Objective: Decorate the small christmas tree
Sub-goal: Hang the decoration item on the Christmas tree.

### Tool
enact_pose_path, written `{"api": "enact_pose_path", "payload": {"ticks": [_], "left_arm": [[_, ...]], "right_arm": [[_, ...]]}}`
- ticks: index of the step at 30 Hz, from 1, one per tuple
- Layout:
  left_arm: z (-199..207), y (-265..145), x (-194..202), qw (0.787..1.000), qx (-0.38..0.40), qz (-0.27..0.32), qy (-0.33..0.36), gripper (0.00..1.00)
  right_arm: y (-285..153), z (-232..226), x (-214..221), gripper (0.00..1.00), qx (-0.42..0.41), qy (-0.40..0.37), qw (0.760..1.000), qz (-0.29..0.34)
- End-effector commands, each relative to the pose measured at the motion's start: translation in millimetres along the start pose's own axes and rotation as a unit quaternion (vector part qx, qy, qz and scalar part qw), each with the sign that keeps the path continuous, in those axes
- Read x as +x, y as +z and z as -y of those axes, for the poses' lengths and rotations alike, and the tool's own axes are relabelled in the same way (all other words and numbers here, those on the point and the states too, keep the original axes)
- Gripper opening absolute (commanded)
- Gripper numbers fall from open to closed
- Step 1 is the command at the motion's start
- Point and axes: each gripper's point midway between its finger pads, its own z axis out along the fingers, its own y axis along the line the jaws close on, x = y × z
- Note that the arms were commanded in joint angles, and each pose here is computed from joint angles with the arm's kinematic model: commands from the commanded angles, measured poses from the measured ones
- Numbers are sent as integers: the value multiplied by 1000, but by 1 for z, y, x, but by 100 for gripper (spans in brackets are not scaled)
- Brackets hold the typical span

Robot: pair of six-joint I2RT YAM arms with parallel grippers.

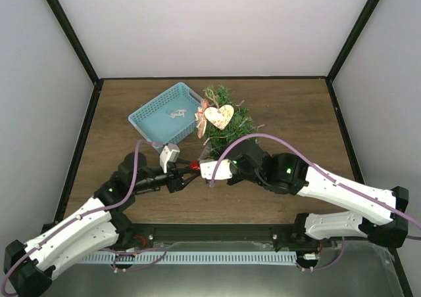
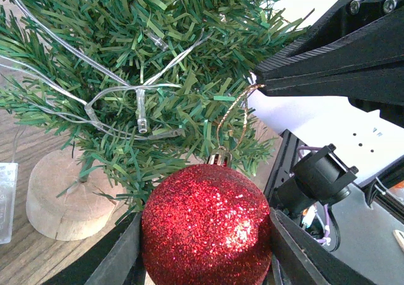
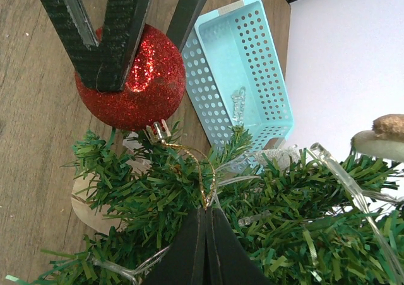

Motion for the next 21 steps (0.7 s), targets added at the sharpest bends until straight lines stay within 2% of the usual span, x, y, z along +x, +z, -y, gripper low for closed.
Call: {"api": "enact_pose_path", "payload": {"ticks": [1, 21], "left_arm": [[4, -1, 1, 1000, 9, 0, 12, 38], [7, 3, 9, 1000, 14, -14, 15, 38]], "right_arm": [[0, 0, 4, 1, 1, -6, 1000, -6], [1, -1, 3, 1, 1, -7, 1000, -5]]}}
